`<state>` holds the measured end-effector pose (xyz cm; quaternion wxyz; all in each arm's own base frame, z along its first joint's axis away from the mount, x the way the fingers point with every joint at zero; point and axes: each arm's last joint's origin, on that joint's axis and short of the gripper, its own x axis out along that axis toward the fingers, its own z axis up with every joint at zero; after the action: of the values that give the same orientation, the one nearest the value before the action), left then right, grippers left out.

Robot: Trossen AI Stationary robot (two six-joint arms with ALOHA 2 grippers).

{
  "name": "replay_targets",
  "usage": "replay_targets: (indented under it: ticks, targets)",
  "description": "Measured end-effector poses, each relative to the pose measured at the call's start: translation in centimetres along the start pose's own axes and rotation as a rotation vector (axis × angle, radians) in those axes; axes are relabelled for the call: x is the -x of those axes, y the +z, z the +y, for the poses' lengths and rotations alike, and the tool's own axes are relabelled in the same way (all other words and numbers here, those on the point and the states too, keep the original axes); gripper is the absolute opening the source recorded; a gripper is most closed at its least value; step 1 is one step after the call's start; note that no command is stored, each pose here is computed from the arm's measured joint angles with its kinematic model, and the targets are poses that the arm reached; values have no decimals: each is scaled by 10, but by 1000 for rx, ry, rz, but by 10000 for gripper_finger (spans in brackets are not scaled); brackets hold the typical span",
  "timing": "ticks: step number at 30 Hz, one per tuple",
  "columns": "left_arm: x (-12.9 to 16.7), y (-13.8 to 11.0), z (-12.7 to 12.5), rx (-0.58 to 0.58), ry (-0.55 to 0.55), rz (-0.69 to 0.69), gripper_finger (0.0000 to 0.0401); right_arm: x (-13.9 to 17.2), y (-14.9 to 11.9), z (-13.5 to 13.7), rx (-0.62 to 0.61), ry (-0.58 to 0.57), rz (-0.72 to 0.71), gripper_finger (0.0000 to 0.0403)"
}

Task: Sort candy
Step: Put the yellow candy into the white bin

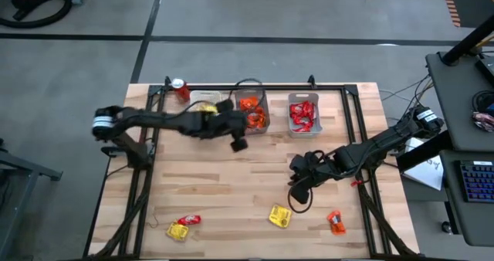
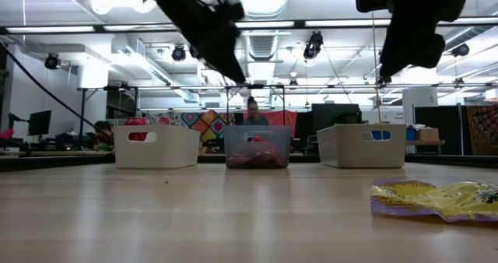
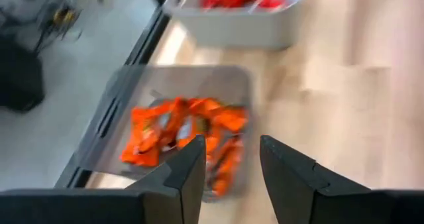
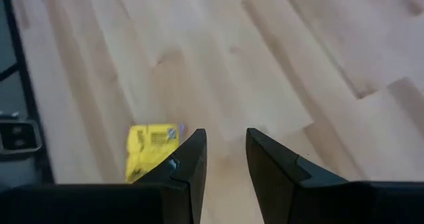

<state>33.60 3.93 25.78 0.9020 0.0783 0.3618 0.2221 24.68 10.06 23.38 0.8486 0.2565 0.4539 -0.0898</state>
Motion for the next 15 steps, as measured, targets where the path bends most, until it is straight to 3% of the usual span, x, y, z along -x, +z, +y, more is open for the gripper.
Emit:
replay_targets:
  ticks: [4,10,15]
  targets:
    - [37,-17,-23,-6,-85,-96,124,0,-2,1,64,38,44,98]
    - [71,-48,-53,23,-219,-183,123,-3,-5,4,342,49,52,98]
    - [87,-70,-69,49,-300,-227,123,-23,-15,12,535,51,97,98]
